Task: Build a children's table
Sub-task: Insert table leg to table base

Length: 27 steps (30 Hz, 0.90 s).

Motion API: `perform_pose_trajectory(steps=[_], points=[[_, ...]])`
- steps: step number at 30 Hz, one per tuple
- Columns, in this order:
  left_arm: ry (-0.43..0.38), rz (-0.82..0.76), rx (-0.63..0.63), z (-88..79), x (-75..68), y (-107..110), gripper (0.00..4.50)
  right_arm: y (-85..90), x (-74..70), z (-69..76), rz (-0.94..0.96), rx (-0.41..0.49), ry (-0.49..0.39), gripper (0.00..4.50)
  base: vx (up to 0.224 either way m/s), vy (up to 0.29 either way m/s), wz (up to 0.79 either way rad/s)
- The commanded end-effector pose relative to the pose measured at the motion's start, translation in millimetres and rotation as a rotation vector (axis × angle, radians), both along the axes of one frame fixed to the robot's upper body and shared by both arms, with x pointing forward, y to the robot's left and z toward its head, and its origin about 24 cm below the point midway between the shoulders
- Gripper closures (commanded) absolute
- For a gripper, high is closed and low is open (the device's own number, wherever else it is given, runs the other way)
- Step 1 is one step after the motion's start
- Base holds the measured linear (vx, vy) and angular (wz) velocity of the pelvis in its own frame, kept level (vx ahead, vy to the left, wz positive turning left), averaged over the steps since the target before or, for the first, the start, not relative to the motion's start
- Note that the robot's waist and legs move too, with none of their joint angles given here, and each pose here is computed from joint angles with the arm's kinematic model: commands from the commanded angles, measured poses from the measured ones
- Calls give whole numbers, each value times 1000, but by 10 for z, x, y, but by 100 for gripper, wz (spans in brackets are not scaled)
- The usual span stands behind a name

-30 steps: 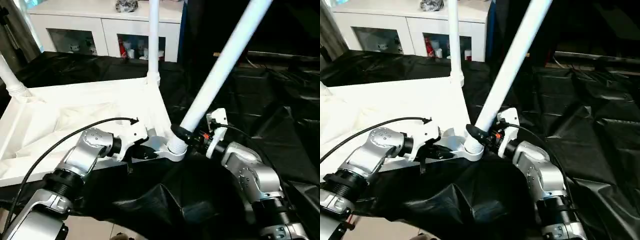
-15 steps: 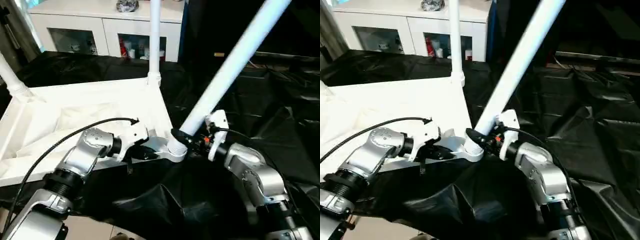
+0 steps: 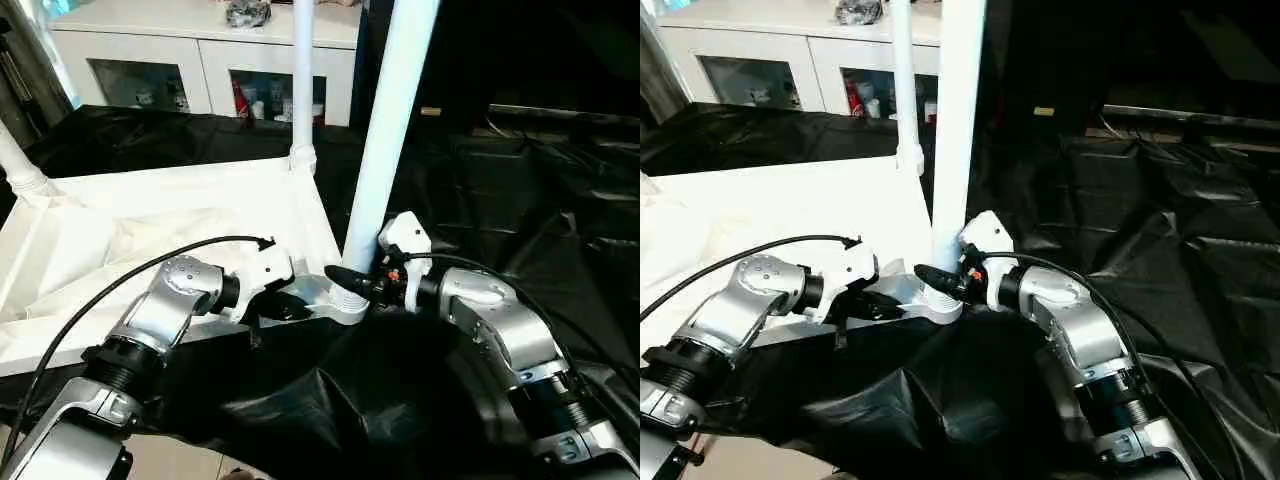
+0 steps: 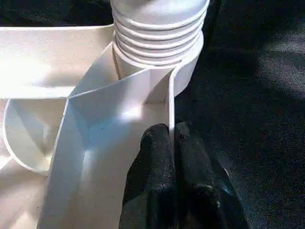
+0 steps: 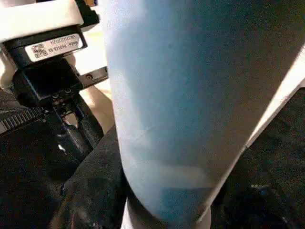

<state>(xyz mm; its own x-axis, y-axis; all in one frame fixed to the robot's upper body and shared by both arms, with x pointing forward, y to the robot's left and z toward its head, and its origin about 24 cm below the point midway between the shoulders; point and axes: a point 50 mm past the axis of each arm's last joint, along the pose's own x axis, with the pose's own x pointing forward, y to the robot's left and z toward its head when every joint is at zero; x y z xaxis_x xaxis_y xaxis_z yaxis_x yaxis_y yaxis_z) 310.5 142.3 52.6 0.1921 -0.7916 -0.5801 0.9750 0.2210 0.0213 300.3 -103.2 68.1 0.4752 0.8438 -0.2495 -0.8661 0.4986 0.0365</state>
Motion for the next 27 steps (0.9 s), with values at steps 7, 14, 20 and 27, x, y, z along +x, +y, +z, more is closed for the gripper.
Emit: perform_pose_trajectory(steps=[7, 14, 20, 27], points=[[-75, -59, -35, 200, 70, -60, 450, -59, -172, -459, 84, -83, 190, 262, 0, 0, 0], [-56, -141, -25, 242, 43, -67, 450, -74, -157, -445, 176, -87, 178, 262, 0, 0, 0], [-75, -109, -12, 284, 91, -38, 450, -65, -65, -413, 175, -106, 146, 262, 0, 0, 0], [-137, 171, -87, 447, 333, -183, 450, -5, 123, -465, -188, -99, 148, 262, 0, 0, 0]])
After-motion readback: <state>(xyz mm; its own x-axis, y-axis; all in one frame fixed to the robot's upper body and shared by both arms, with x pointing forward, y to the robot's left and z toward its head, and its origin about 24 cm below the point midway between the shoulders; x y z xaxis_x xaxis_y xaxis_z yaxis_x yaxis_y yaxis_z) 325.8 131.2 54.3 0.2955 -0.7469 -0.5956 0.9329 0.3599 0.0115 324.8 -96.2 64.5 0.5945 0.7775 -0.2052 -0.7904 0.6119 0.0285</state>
